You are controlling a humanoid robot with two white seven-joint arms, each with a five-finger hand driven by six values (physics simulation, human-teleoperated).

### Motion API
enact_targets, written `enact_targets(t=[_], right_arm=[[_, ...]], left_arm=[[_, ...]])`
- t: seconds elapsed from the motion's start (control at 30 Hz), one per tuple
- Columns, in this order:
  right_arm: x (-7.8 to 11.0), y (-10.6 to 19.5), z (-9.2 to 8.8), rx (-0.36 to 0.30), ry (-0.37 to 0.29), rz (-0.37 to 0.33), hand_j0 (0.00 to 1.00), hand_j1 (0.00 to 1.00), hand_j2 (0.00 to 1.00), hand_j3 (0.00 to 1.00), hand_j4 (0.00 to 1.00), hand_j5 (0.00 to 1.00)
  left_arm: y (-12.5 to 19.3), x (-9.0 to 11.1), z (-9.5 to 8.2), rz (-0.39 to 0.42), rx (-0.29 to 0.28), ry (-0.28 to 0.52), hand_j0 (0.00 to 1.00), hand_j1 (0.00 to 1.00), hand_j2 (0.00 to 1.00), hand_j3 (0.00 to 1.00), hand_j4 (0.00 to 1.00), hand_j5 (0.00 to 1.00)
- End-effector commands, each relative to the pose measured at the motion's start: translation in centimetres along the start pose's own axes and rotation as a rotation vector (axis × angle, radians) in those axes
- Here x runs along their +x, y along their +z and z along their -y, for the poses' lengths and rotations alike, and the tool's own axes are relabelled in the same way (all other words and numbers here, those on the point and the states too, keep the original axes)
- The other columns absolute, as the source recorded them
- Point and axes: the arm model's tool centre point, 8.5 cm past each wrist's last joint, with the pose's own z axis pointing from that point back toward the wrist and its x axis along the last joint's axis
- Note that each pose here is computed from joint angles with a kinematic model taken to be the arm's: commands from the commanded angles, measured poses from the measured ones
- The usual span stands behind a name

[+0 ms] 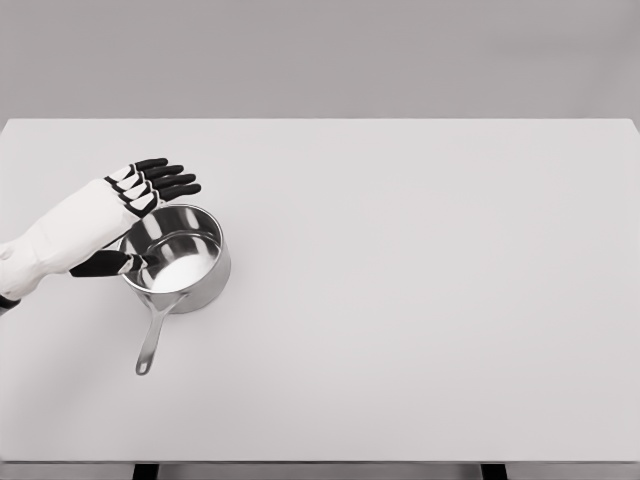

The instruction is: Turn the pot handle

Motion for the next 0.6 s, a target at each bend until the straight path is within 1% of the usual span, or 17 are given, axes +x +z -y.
enact_targets(t=[0.0, 0.13, 0.2, 0.23, 0.27, 0.3, 0.33, 0.37, 0.4, 0.43, 0.47, 0.5, 0.53, 0.57], right_arm=[[0.0, 0.0, 0.0, 0.0, 0.0, 0.0, 1.0, 1.0, 1.0, 1.0, 1.0, 1.0], [0.0, 0.0, 0.0, 0.0, 0.0, 0.0, 1.0, 1.0, 1.0, 1.0, 1.0, 1.0], [0.0, 0.0, 0.0, 0.0, 0.0, 0.0, 1.0, 1.0, 1.0, 1.0, 1.0, 1.0], [0.0, 0.0, 0.0, 0.0, 0.0, 0.0, 1.0, 1.0, 1.0, 1.0, 1.0, 1.0], [0.0, 0.0, 0.0, 0.0, 0.0, 0.0, 1.0, 1.0, 1.0, 1.0, 1.0, 1.0], [0.0, 0.0, 0.0, 0.0, 0.0, 0.0, 1.0, 1.0, 1.0, 1.0, 1.0, 1.0], [0.0, 0.0, 0.0, 0.0, 0.0, 0.0, 1.0, 1.0, 1.0, 1.0, 1.0, 1.0], [0.0, 0.0, 0.0, 0.0, 0.0, 0.0, 1.0, 1.0, 1.0, 1.0, 1.0, 1.0], [0.0, 0.0, 0.0, 0.0, 0.0, 0.0, 1.0, 1.0, 1.0, 1.0, 1.0, 1.0], [0.0, 0.0, 0.0, 0.0, 0.0, 0.0, 1.0, 1.0, 1.0, 1.0, 1.0, 1.0], [0.0, 0.0, 0.0, 0.0, 0.0, 0.0, 1.0, 1.0, 1.0, 1.0, 1.0, 1.0], [0.0, 0.0, 0.0, 0.0, 0.0, 0.0, 1.0, 1.0, 1.0, 1.0, 1.0, 1.0], [0.0, 0.0, 0.0, 0.0, 0.0, 0.0, 1.0, 1.0, 1.0, 1.0, 1.0, 1.0], [0.0, 0.0, 0.0, 0.0, 0.0, 0.0, 1.0, 1.0, 1.0, 1.0, 1.0, 1.0]], left_arm=[[0.0, 0.0, -0.1, 0.0, 0.003, 0.004, 1.0, 1.0, 1.0, 1.0, 1.0, 1.0], [0.0, -0.1, -0.4, 0.001, 0.002, -0.005, 1.0, 1.0, 1.0, 1.0, 1.0, 1.0], [0.0, -0.2, -0.9, 0.005, -0.008, -0.02, 1.0, 1.0, 1.0, 1.0, 1.0, 1.0], [-0.2, -0.4, -1.6, 0.009, -0.004, -0.04, 1.0, 1.0, 1.0, 1.0, 1.0, 1.0], [-0.4, -0.5, -1.7, 0.011, -0.02, -0.053, 1.0, 1.0, 1.0, 1.0, 1.0, 1.0], [-0.5, -0.7, -2.3, 0.009, -0.031, -0.07, 1.0, 1.0, 1.0, 1.0, 1.0, 1.0], [-0.7, -0.7, -2.6, 0.013, -0.054, -0.079, 1.0, 1.0, 1.0, 1.0, 1.0, 1.0], [-0.8, -0.9, -2.5, 0.01, -0.105, -0.084, 1.0, 1.0, 1.0, 1.0, 1.0, 1.0], [-0.7, -1.1, -3.0, 0.0, -0.139, -0.092, 1.0, 1.0, 1.0, 1.0, 1.0, 1.0], [-0.5, -1.3, -3.3, -0.004, -0.147, -0.092, 1.0, 1.0, 1.0, 1.0, 1.0, 1.0], [-0.3, -1.3, -3.6, -0.002, -0.167, -0.077, 1.0, 1.0, 1.0, 1.0, 1.0, 1.0], [-0.4, -1.5, -4.7, 0.004, -0.195, -0.11, 1.0, 1.0, 1.0, 1.0, 1.0, 1.0], [-0.6, -1.5, -5.0, 0.013, -0.21, -0.119, 1.0, 1.0, 1.0, 1.0, 1.0, 1.0], [-1.1, -1.2, -4.6, 0.037, -0.232, -0.111, 1.0, 1.0, 1.0, 1.0, 1.0, 1.0]])
